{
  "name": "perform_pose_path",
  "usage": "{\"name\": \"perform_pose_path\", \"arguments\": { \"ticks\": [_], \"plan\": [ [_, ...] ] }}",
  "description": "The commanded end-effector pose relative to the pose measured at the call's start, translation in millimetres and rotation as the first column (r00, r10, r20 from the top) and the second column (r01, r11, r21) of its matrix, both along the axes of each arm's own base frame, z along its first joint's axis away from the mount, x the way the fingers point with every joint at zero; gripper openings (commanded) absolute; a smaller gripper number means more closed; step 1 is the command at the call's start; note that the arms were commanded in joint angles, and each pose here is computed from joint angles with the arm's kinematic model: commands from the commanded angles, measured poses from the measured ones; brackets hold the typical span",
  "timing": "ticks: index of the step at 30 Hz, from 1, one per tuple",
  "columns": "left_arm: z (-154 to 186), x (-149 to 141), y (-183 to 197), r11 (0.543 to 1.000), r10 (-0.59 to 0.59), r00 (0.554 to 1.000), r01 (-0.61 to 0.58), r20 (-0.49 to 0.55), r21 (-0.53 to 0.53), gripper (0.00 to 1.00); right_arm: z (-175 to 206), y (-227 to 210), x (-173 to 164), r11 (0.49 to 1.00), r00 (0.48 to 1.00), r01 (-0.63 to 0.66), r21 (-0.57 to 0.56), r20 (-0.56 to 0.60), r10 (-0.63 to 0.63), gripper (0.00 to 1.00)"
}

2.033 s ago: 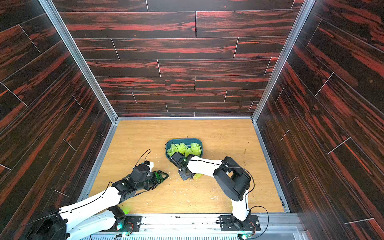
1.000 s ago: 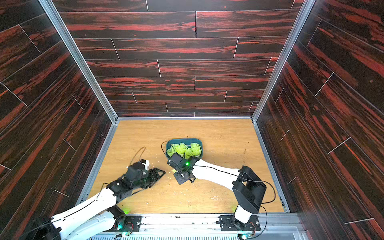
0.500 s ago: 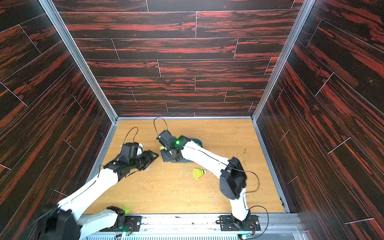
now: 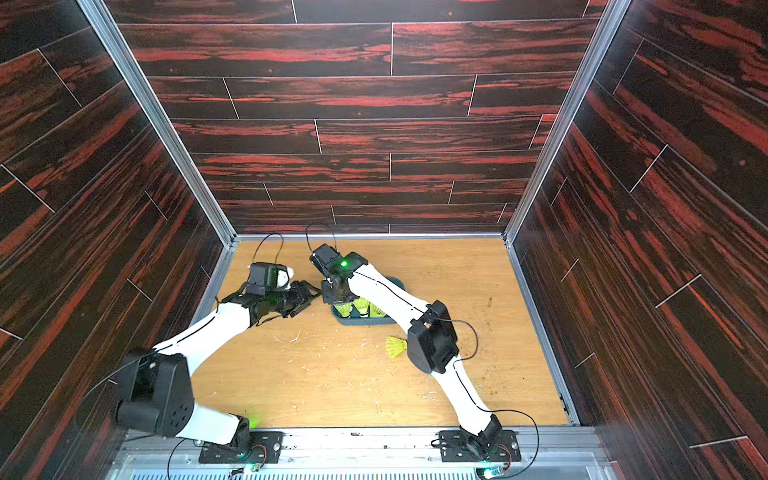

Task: Put the shuttlecocks into the storage box
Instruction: Place the shuttlecock in the storage box.

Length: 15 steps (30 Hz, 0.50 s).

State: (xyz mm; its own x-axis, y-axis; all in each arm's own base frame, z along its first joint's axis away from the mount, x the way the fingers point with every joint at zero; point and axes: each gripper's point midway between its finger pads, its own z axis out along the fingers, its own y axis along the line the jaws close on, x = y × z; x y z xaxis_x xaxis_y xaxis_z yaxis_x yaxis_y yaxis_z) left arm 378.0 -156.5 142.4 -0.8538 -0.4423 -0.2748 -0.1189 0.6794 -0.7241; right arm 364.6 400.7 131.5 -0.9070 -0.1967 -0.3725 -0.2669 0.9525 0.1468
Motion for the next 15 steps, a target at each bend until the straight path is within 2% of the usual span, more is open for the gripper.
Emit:
{"name": "perform_pose_path", "arguments": {
  "ticks": [1,8,15],
  "plan": [
    [18.5,2.0,-7.7,0.994,-0.113,0.990,0.112,0.090,0.017,0.62,-9.2,-10.2,1.3,0.998,0.998,0.048,-0.038,-0.036,-0.049,0.28],
    [28.3,-5.6,-20.5,0.969,-0.247,0.954,0.247,0.172,0.019,0.61,-18.5,-7.7,1.9,0.998,0.997,0.049,-0.036,-0.054,-0.051,0.28],
    [21.6,-9.6,-19.5,0.970,-0.242,0.957,0.243,0.162,0.015,0.61,-25.6,-9.9,3.7,0.997,0.996,0.060,-0.048,-0.061,-0.063,0.29]
  ]
}}
